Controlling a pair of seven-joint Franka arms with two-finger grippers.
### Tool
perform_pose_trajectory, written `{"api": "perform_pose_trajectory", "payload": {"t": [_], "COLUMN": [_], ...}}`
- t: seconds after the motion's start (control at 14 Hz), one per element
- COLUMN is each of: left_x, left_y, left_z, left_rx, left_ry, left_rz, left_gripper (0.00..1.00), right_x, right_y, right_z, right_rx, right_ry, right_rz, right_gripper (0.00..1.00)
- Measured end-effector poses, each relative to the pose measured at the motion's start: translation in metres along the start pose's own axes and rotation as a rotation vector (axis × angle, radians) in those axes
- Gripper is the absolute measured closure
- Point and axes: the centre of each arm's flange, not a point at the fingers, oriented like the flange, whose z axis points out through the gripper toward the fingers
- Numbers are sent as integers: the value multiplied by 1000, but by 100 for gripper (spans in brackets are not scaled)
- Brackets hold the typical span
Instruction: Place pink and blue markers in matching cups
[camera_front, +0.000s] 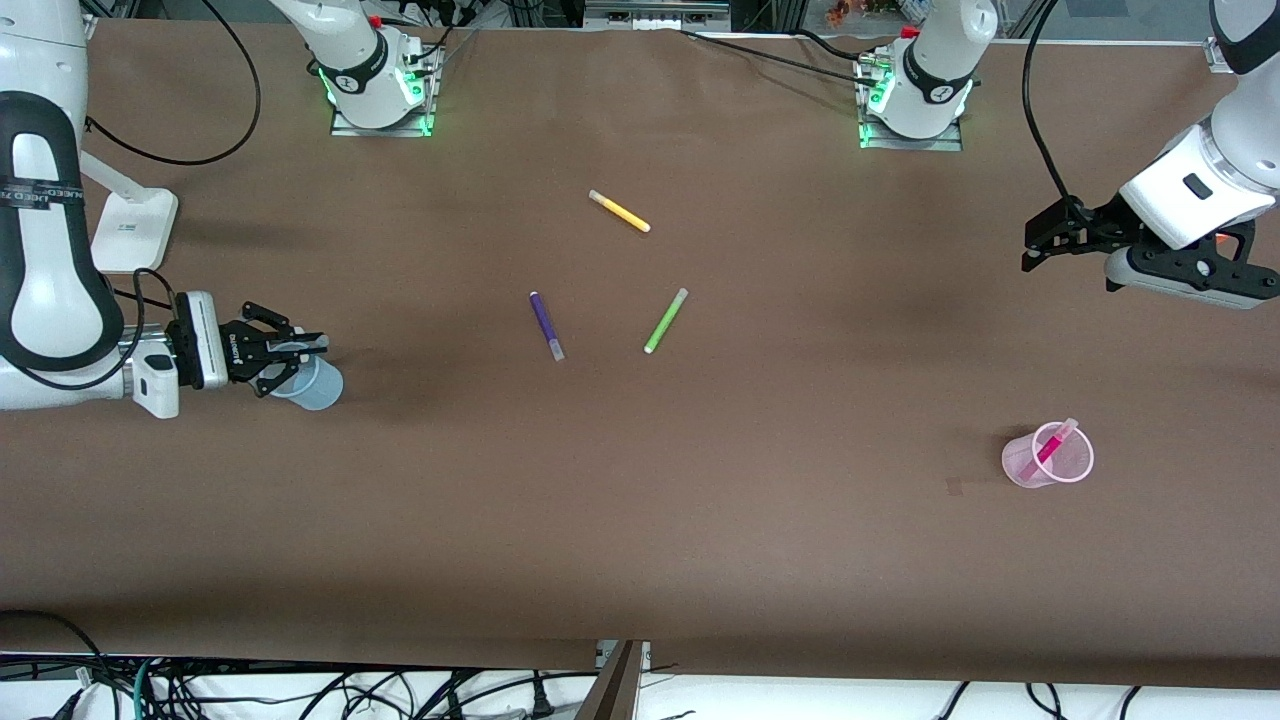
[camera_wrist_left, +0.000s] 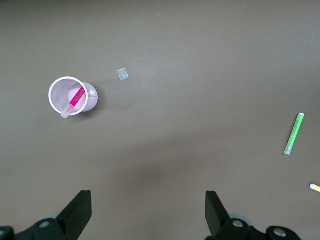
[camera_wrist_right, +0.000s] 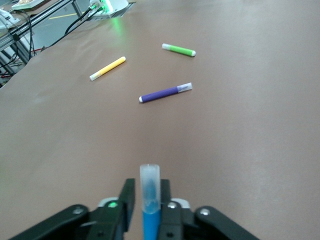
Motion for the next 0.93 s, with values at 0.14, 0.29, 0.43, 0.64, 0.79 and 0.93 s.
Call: {"api": "perform_pose_trajectory", "payload": {"t": [0.14,0.29,0.43,0.64,0.79,0.93], "left_x": [0,0,0,0,0,0], "left_y": [0,0,0,0,0,0], "left_z": [0,0,0,0,0,0], "left_rx": [0,0,0,0,0,0], "left_ry": [0,0,0,0,0,-1], "left_rz": [0,0,0,0,0,1], "left_gripper": [0,0,0,0,0,0], "right_x": [-4,-3,5,19,32,42], "right_y": [0,2,6,11,14,16], "right_z": [-9,-22,-34,-50,-64,-76], "right_rx": [-29,-57,-78,-95,-107,-120], "right_ry": [18,18,12,7,3,-5], "right_rz": [10,34,76,176,284,411], "right_gripper": [48,27,6,0,0,0]}}
